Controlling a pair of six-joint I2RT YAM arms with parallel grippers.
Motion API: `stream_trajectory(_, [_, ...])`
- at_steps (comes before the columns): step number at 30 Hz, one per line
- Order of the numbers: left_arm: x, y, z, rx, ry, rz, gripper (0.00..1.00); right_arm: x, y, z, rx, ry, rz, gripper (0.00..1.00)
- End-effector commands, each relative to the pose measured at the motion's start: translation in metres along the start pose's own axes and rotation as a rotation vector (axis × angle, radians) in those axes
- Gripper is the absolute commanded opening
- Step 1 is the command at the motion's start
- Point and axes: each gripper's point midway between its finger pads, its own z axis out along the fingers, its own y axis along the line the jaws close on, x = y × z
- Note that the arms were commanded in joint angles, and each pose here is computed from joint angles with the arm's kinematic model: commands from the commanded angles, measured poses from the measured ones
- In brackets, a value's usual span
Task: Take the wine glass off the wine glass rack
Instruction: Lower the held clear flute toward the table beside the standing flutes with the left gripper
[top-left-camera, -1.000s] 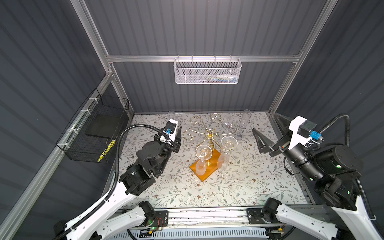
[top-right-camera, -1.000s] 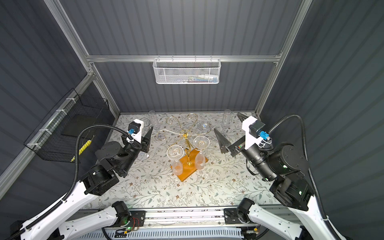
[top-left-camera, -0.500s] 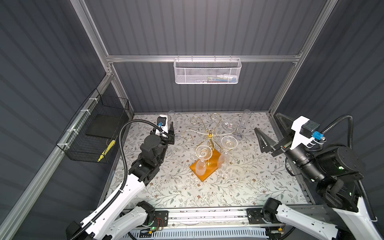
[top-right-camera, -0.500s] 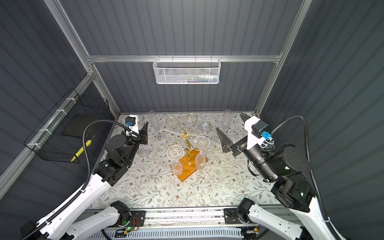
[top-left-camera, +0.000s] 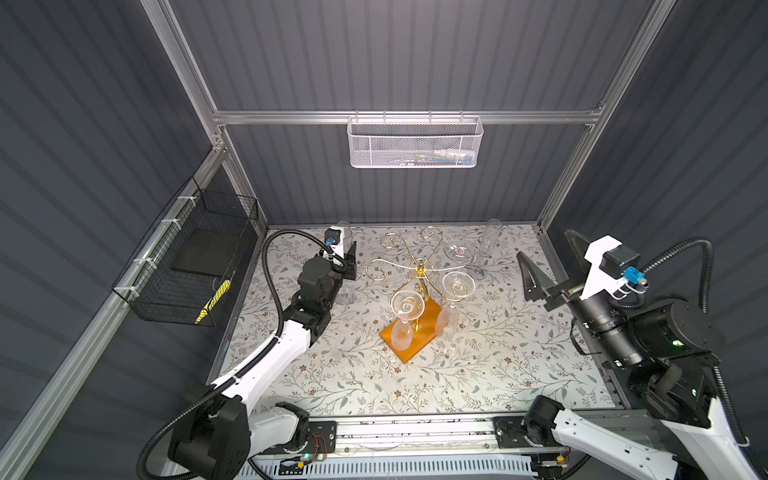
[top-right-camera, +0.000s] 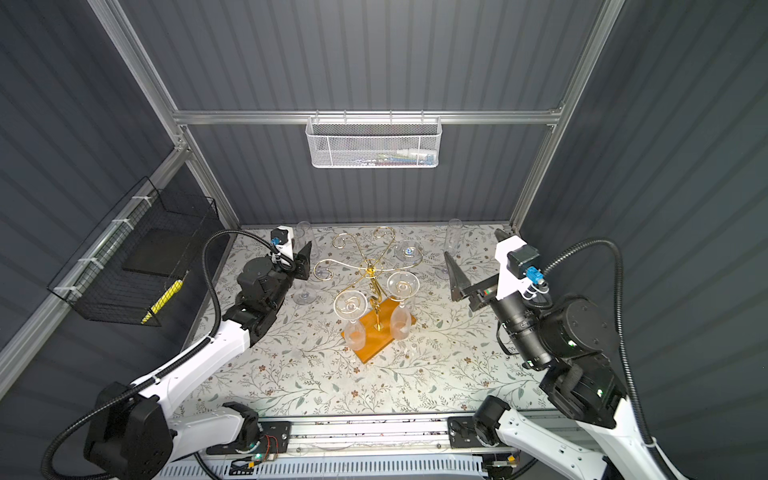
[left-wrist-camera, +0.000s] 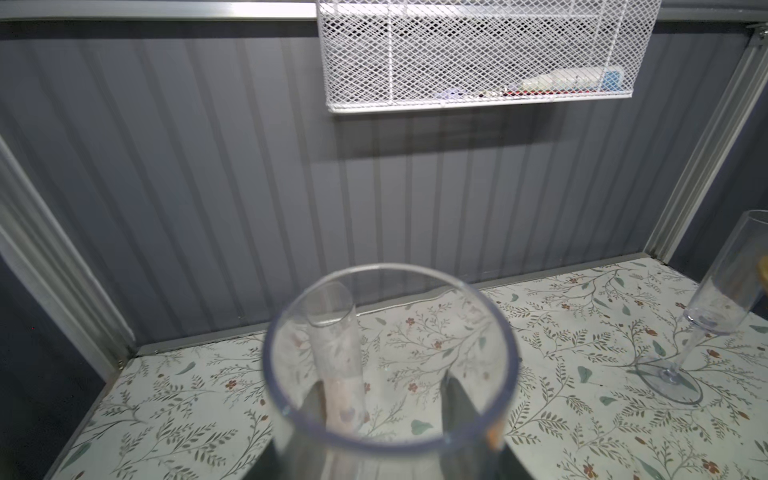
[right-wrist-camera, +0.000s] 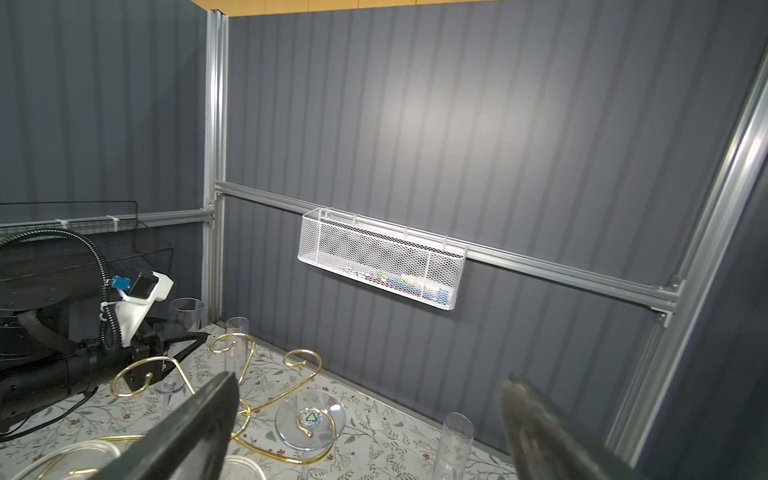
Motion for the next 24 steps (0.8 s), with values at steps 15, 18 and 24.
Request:
stream_trajectory(15, [0.026,0.000,0.036,0.063,-0.200,-0.037,0.38,0.018,-0.020,0.012,0.160,0.036,-0.092,0.99])
stream_trajectory(18, [0.033,-0.001,0.038,0.066,-0.209,-0.041,0.37,0.021,-0.021,0.012,0.168,0.039,-0.088,0.99])
stream_trajectory(24, [0.046,-0.001,0.040,0.066,-0.227,-0.044,0.37,0.028,-0.021,0.015,0.169,0.060,-0.086,0.99])
